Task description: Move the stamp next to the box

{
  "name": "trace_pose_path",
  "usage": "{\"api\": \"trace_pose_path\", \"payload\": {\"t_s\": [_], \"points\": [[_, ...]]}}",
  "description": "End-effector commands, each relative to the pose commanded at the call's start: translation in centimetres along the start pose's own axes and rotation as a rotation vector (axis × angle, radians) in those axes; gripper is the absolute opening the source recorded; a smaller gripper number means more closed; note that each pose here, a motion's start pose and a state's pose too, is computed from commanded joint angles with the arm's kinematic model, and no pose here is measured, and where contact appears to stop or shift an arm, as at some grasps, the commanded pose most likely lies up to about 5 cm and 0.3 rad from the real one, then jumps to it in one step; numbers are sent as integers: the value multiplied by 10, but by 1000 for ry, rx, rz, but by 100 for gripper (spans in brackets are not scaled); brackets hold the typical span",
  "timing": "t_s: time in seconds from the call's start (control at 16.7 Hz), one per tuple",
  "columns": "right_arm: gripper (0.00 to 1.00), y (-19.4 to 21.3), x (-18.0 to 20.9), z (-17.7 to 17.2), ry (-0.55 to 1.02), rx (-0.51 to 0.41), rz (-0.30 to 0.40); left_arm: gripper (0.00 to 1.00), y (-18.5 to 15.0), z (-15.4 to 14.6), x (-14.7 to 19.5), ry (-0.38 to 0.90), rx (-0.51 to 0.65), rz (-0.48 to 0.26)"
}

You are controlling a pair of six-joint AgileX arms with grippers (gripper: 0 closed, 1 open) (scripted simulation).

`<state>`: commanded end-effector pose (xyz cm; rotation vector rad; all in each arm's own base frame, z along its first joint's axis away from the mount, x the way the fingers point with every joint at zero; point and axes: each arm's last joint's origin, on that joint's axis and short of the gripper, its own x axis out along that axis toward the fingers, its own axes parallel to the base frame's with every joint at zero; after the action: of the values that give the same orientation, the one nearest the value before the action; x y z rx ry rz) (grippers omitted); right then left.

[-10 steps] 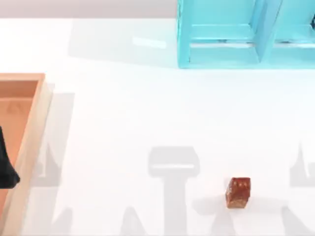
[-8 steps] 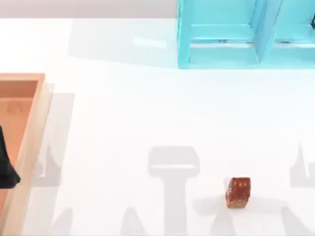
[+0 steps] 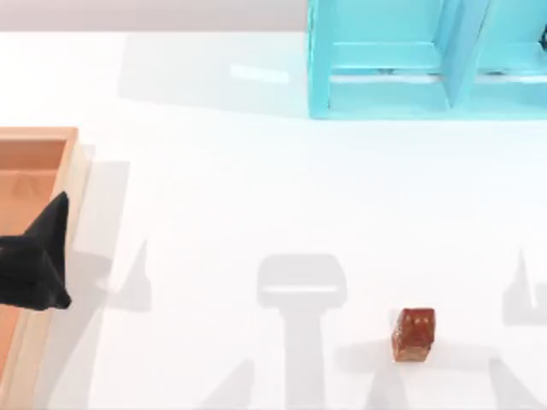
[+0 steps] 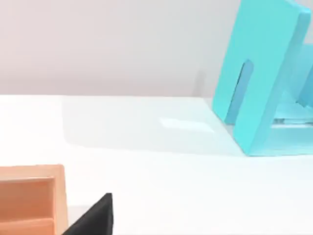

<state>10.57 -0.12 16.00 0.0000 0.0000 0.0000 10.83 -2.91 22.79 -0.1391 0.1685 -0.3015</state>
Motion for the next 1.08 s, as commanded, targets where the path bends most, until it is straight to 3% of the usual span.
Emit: {"api": "trace_pose_path", "payload": {"t_s": [0.3,0.54,0.78,1.08], "points": [[100,0,0,0,0,0,0,100,-40,73,28,268,-128,-168],[100,0,0,0,0,0,0,100,-89,123,75,512,-212,-214],[100,0,0,0,0,0,0,100,-154,141,138,754,-268,-175],[100,0,0,0,0,0,0,100,-243,99,208,1039,-274,-22]]}}
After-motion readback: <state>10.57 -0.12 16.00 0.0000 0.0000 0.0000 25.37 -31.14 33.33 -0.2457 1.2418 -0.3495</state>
